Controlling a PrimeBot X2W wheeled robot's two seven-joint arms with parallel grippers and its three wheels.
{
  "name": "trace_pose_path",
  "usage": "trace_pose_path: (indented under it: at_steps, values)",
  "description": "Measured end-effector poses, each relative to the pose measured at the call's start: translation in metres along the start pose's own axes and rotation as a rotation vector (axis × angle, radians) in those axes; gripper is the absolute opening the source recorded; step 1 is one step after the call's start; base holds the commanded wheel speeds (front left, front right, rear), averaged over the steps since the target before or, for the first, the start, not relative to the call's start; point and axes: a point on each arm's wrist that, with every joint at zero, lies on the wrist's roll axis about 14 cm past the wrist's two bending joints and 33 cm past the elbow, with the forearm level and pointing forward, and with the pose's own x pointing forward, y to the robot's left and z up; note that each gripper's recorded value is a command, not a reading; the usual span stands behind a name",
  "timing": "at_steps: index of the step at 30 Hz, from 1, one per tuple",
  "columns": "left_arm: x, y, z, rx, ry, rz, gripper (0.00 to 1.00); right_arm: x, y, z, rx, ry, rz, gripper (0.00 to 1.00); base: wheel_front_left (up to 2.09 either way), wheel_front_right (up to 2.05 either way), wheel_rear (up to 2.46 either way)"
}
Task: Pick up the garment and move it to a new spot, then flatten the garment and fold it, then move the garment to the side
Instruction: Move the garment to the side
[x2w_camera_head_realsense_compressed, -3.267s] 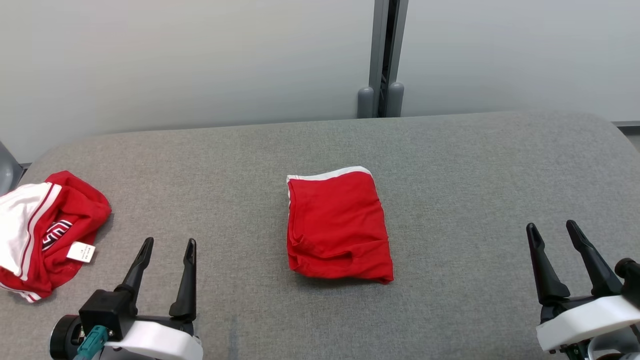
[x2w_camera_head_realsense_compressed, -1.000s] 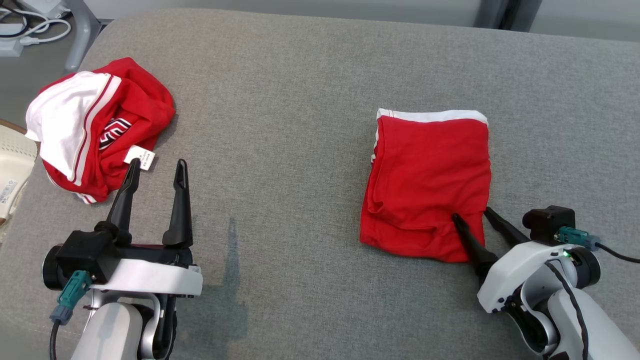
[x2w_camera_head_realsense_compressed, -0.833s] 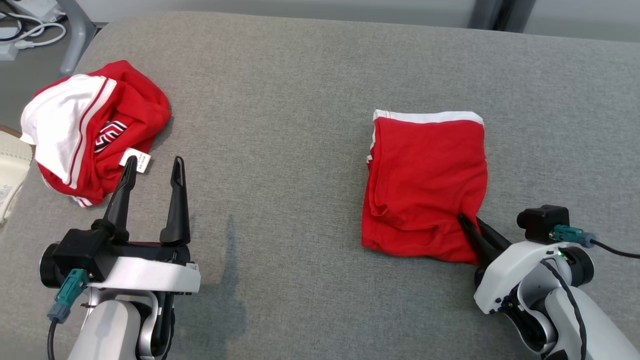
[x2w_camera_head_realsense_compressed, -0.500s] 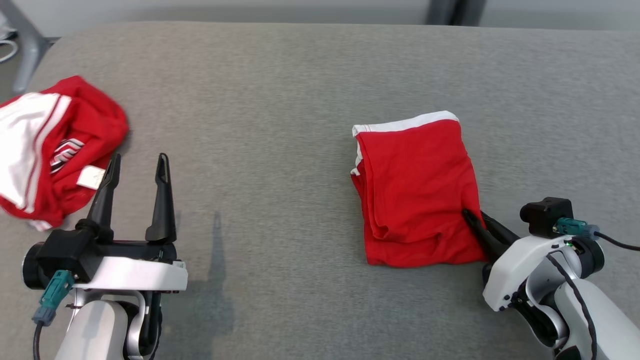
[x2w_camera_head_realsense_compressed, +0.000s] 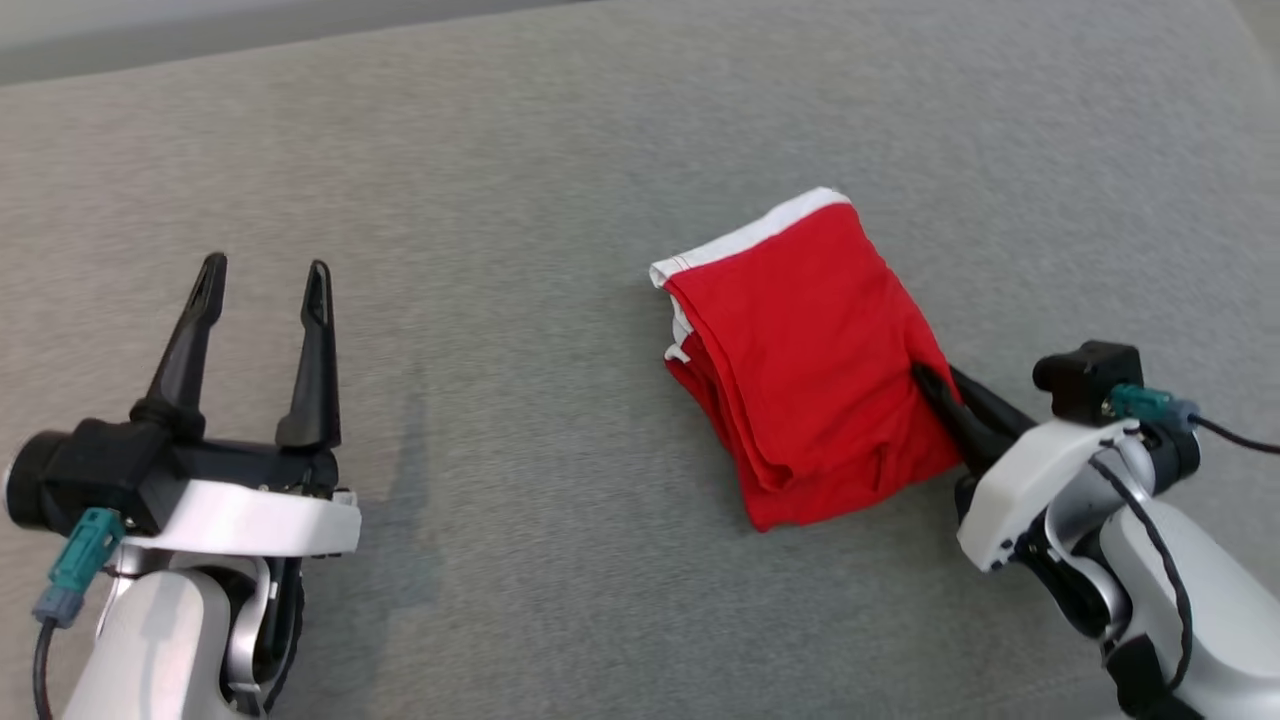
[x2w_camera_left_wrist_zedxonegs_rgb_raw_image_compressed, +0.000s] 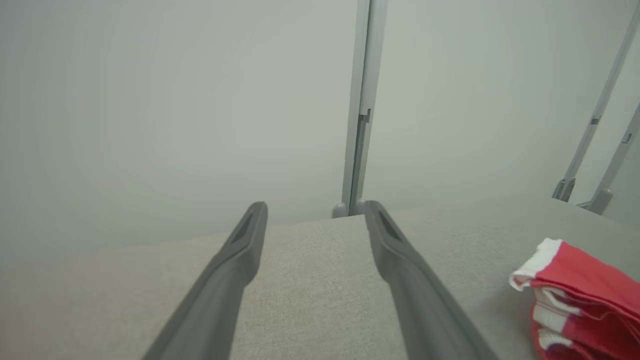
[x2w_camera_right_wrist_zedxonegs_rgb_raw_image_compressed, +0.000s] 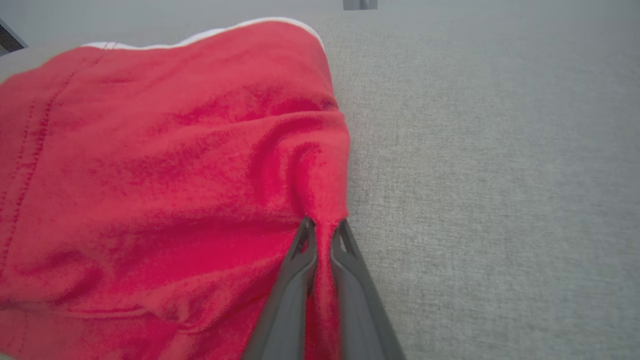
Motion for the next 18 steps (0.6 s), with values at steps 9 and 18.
trace_pose_path:
  at_steps: [9,18]
  values:
    - [0.044,-0.039,-0.034,0.006,0.057,-0.159,1.0,-0.001,-0.067,0.009,-0.02,-0.035,-0.144,0.0,0.0,0.0,0.0]
    - [0.07,-0.066,-0.067,0.001,0.101,-0.276,1.0,-0.034,-0.185,0.012,-0.084,-0.004,-0.418,0.0,0.0,0.0,0.0]
